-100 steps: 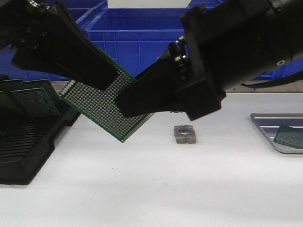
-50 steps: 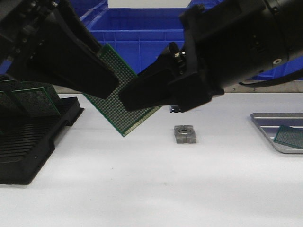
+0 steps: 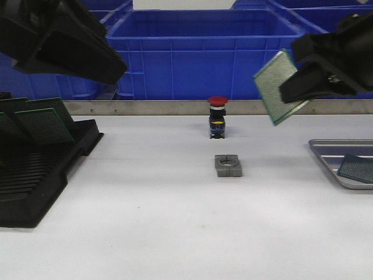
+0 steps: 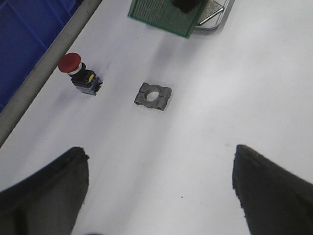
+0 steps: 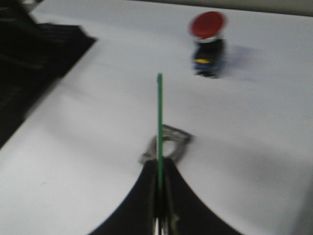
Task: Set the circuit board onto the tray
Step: 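Carry the second board to the steel tray and release it with the right gripper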
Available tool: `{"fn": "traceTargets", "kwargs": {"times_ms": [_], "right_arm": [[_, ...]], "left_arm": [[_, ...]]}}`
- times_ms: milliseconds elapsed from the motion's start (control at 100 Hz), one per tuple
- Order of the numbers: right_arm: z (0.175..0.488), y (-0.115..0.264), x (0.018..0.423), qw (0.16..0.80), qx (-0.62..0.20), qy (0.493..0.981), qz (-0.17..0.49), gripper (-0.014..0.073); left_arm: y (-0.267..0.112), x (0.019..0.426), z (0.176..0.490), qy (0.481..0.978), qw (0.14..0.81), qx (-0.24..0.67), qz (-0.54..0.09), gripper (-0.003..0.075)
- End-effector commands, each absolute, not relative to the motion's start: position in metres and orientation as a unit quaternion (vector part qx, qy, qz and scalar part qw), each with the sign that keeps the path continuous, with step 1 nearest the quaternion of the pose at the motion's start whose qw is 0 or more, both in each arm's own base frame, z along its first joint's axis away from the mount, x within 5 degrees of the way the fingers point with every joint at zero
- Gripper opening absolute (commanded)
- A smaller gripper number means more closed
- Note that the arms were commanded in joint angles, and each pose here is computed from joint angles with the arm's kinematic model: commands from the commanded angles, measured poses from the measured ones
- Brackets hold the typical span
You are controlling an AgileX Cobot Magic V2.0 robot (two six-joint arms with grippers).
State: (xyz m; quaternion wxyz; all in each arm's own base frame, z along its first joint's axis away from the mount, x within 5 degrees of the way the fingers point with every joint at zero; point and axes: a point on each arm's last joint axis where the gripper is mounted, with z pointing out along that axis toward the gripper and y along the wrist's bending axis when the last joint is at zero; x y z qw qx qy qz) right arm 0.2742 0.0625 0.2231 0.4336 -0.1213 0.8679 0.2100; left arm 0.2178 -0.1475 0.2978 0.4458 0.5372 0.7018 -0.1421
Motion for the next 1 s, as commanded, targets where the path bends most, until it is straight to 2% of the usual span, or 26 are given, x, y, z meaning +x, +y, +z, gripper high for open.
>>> {"fn": "traceTargets", "kwargs": {"times_ms": [0,160,320,400,470,620,690,730,840,990], "right_arm": [[0.237,0.037,0.282,0.465,-0.056,0.864,0.183,-0.0064],[0.223,0.006,0.290,0.454,0.011,0.881,0.134,-0.0064],[0.200,0.000,0.298,0.421,0.038,0.898,0.124,-0.0064],[0.192,-0.002,0.300,0.408,0.044,0.904,0.116,-0.0037],[0.189,-0.004,0.300,0.404,0.050,0.907,0.104,0.0048],[0.188,-0.009,0.300,0.402,0.061,0.910,0.079,0.0407],[0.188,-0.010,0.300,0.402,0.063,0.911,0.074,0.0519],[0.188,-0.010,0.300,0.402,0.063,0.910,0.073,0.0542],[0.195,-0.010,0.299,0.412,0.061,0.906,0.074,0.0536],[0.224,-0.009,0.290,0.456,0.053,0.885,0.075,0.0534]], "left_arm": [[-0.146,0.218,0.317,0.696,0.482,0.512,-0.145,0.0564],[-0.146,0.218,0.317,0.696,0.482,0.512,-0.144,0.0564],[-0.146,0.218,0.317,0.696,0.483,0.511,-0.143,0.0564],[-0.146,0.219,0.318,0.697,0.485,0.510,-0.141,0.0564],[-0.146,0.219,0.318,0.697,0.485,0.509,-0.141,0.0564],[-0.146,0.219,0.318,0.697,0.485,0.509,-0.141,0.0564],[-0.146,0.219,0.318,0.697,0.485,0.509,-0.141,0.0564],[-0.146,0.219,0.318,0.697,0.485,0.509,-0.141,0.0564],[-0.146,0.220,0.318,0.697,0.489,0.506,-0.137,0.0564],[-0.143,0.222,0.323,0.697,0.510,0.491,-0.117,0.0564]]}}
